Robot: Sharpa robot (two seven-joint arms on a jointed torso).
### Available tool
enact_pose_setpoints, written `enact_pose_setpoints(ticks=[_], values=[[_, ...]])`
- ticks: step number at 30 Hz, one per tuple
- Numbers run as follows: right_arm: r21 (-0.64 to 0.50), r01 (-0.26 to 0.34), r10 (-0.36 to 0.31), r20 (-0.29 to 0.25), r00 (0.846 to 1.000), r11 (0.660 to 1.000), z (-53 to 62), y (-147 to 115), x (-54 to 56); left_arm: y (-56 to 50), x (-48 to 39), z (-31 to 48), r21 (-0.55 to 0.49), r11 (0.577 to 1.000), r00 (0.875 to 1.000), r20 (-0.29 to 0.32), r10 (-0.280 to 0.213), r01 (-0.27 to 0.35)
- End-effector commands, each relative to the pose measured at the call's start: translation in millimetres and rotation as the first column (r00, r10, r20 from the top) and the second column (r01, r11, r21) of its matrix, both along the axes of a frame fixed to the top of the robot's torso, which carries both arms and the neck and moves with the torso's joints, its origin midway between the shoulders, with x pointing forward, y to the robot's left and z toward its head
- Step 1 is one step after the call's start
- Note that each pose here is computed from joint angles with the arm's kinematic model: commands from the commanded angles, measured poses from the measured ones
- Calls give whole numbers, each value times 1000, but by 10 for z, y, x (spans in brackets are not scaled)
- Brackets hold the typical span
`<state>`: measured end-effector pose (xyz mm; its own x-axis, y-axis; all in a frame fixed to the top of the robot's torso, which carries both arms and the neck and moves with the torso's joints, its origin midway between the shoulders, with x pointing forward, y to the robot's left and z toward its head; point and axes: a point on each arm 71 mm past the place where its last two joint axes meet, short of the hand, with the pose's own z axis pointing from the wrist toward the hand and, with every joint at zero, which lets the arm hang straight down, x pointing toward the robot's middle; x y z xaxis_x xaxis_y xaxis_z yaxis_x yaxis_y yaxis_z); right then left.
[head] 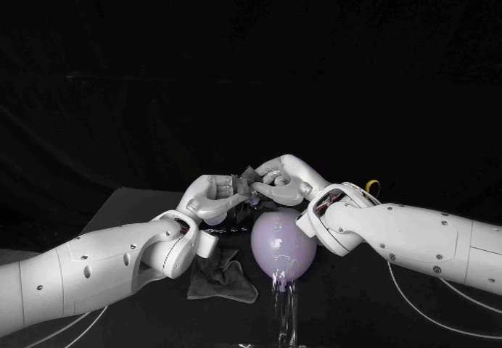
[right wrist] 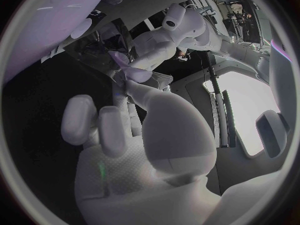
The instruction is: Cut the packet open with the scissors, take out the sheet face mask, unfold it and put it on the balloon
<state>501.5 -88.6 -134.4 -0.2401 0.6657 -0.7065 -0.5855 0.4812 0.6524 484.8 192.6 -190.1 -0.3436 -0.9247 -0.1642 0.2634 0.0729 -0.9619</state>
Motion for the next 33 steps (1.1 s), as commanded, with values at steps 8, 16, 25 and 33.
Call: enact_pose_setpoints(ticks=[8,16,25,33], values=[[-8,-27,27,-6,1000,1000,-13,12,-6,-72,-18,55,-55,998,999,24,-26,27],[12,-21,21,-17,1000,1000,-12,-13,10,-78,-23,60,-53,998,999,30,-21,22],[23,-7,8,-19,1000,1000,-6,-98,20,-55,-20,64,-35,999,999,44,-4,5],[24,5,-6,6,1000,1000,55,-266,37,-24,-12,62,-25,1000,999,49,10,-9]])
